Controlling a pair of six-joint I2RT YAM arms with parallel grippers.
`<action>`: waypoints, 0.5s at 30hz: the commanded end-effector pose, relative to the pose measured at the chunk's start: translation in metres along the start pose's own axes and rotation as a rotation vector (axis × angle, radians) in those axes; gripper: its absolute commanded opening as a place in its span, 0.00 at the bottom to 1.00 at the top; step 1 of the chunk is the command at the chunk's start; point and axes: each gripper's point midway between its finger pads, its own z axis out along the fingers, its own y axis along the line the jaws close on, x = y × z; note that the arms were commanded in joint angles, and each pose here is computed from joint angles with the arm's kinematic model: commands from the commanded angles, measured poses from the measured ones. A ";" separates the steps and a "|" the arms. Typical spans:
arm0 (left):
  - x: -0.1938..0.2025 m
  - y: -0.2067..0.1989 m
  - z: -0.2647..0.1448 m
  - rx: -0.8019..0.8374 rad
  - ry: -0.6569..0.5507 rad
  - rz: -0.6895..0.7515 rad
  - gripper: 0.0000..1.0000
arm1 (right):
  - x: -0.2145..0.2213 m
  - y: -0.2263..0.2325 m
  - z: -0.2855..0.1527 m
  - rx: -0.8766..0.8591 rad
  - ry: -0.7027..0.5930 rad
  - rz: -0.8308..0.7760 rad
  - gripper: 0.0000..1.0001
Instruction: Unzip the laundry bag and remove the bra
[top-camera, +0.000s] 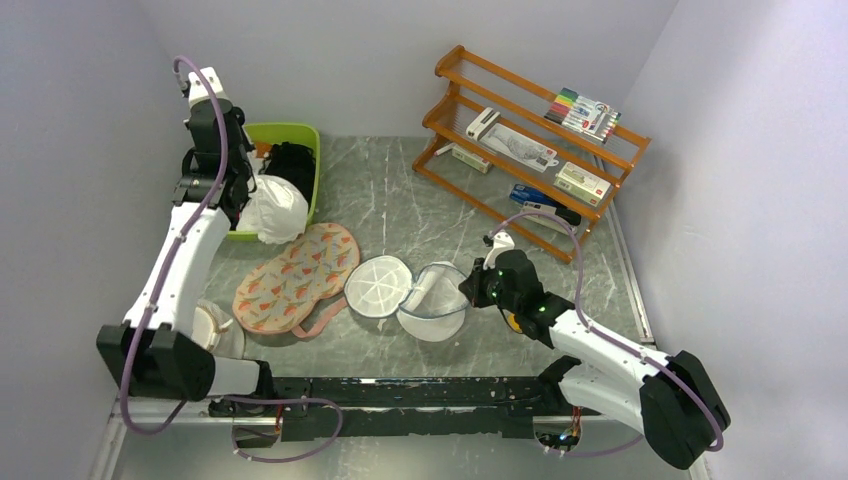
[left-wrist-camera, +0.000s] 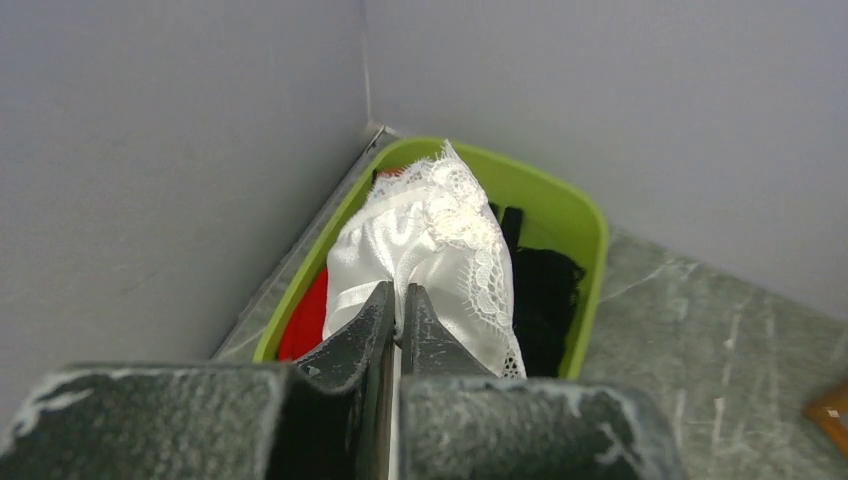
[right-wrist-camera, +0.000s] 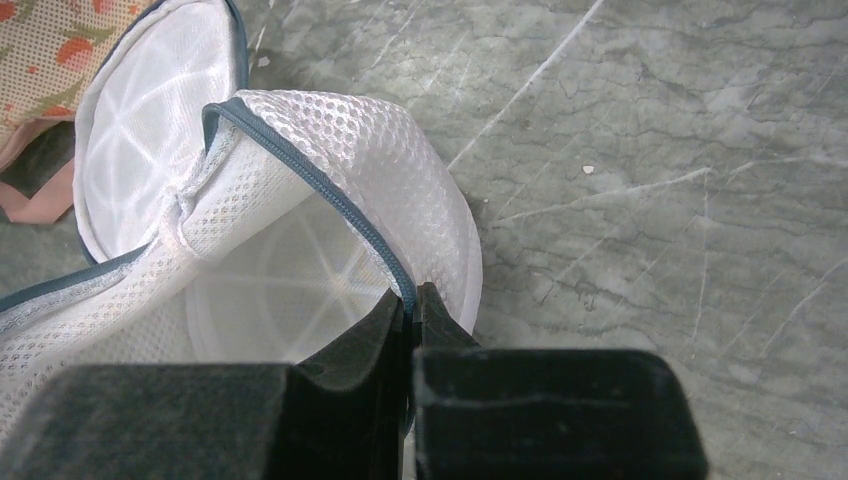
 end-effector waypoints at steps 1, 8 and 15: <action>0.028 -0.011 0.035 0.102 0.052 -0.027 0.07 | -0.007 -0.002 -0.001 0.008 -0.029 -0.001 0.00; 0.103 -0.031 0.076 0.239 0.211 0.061 0.07 | -0.003 -0.001 0.002 -0.007 -0.030 0.012 0.00; 0.141 -0.043 0.094 0.291 0.353 0.104 0.07 | 0.003 0.002 0.005 -0.027 -0.009 0.008 0.00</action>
